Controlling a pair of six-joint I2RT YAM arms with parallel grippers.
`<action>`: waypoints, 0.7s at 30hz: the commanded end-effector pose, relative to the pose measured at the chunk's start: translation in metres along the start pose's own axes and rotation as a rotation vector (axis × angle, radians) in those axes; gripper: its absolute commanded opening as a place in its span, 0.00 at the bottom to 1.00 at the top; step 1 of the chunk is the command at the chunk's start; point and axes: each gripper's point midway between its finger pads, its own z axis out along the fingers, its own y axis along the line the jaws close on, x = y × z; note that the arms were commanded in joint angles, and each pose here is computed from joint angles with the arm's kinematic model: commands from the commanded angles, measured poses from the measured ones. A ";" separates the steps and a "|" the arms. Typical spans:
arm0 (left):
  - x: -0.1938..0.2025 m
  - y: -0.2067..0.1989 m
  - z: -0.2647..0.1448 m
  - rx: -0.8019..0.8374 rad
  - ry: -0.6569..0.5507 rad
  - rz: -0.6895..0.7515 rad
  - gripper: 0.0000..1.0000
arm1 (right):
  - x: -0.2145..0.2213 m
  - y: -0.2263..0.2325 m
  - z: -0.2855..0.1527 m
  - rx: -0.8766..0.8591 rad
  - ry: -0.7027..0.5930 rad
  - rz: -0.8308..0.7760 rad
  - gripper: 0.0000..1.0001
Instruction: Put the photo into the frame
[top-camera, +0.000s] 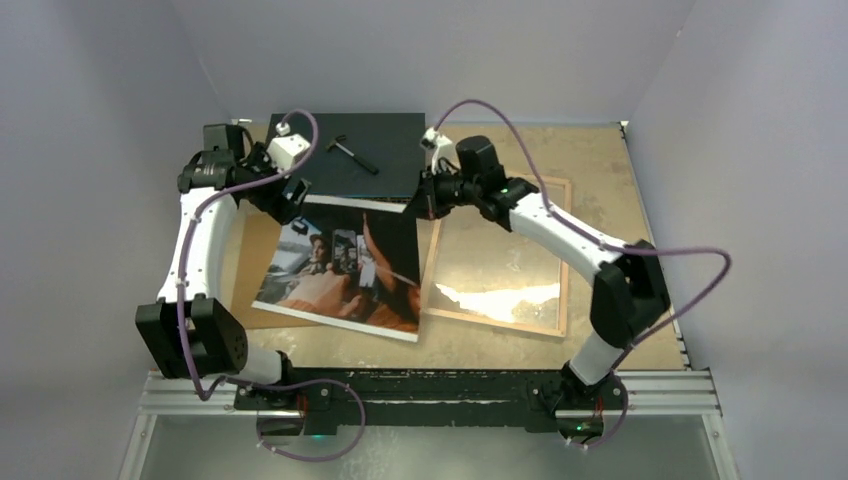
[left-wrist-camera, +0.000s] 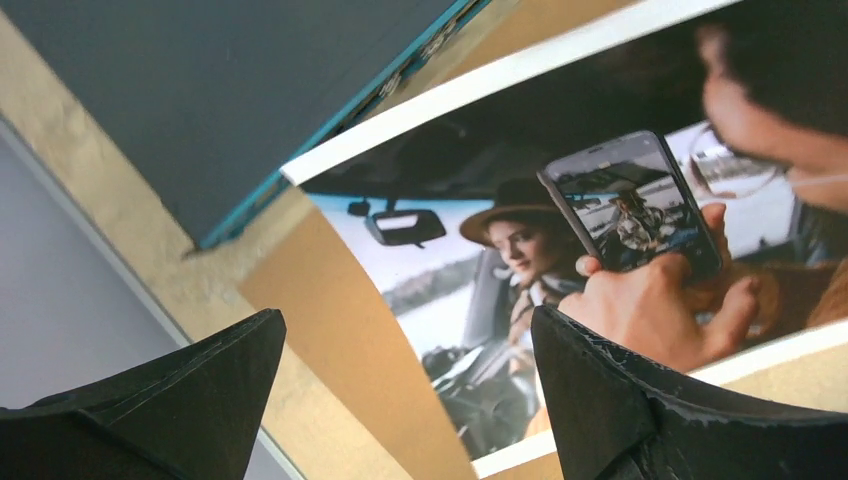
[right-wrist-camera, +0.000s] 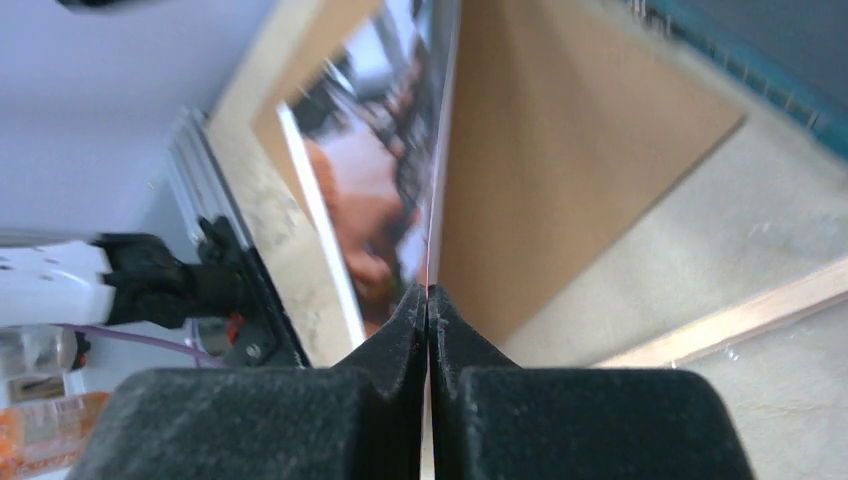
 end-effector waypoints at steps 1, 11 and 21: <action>-0.035 -0.045 -0.021 0.115 -0.064 0.133 0.93 | -0.070 0.053 -0.060 -0.008 -0.201 -0.143 0.00; -0.061 -0.097 -0.041 -0.011 -0.301 0.587 0.99 | -0.143 0.049 -0.142 0.011 -0.436 0.111 0.00; -0.047 -0.159 -0.055 -0.221 -0.678 1.288 1.00 | -0.185 0.073 -0.172 -0.184 -0.568 0.375 0.00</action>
